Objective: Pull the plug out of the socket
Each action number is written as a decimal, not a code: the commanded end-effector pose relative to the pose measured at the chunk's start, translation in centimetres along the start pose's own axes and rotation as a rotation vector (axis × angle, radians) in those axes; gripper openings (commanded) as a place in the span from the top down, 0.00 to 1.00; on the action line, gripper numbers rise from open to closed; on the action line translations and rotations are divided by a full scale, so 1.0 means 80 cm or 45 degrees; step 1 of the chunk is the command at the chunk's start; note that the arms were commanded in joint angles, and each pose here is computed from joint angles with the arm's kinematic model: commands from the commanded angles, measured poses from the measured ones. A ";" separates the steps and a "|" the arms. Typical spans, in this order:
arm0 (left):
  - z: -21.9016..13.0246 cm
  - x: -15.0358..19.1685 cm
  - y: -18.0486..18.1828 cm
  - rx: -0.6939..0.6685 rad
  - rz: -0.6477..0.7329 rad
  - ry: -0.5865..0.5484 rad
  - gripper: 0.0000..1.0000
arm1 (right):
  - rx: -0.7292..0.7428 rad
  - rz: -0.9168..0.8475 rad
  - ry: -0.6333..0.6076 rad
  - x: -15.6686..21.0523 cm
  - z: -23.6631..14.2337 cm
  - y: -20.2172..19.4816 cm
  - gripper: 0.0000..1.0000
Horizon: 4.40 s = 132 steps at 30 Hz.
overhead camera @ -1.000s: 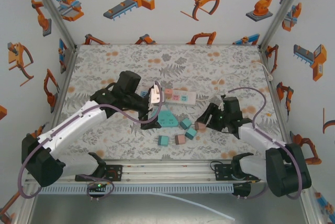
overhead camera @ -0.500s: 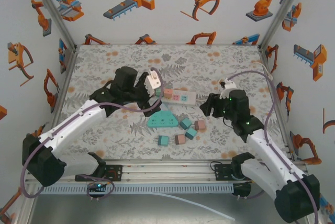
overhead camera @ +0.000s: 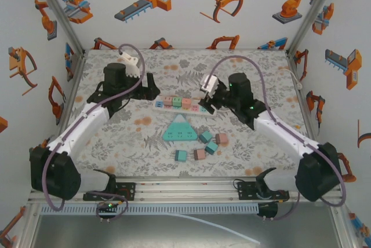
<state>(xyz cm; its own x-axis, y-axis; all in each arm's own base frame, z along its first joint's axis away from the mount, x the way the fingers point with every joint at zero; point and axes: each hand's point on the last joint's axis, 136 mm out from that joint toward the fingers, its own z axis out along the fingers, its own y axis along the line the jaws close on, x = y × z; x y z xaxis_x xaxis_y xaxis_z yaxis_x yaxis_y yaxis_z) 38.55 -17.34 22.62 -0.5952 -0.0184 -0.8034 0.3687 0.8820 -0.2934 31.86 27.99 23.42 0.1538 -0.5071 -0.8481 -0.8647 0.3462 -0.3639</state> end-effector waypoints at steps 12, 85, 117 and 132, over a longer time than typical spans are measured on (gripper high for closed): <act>0.084 0.058 0.082 -0.178 -0.339 0.318 0.30 | -0.341 -0.102 0.182 0.067 0.129 0.032 0.34; 0.136 0.249 0.111 -0.333 -0.186 0.945 0.45 | -0.483 -0.017 0.120 0.045 0.148 0.037 0.93; 0.029 0.019 -0.027 0.231 -0.035 0.321 0.43 | 0.112 1.053 0.071 -0.009 -0.032 -0.027 0.97; -0.134 0.040 -0.190 0.947 0.606 0.061 0.27 | 0.472 2.007 0.279 0.158 -0.174 0.060 0.93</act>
<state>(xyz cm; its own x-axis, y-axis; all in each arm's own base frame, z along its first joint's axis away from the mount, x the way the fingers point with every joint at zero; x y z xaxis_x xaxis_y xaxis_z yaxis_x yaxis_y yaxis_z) 27.27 -24.76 29.24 -0.4352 0.2494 -0.8651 0.8480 0.4365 -0.3007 25.27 13.23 19.45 -0.7755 0.3287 -0.5390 -0.1094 0.7709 0.6275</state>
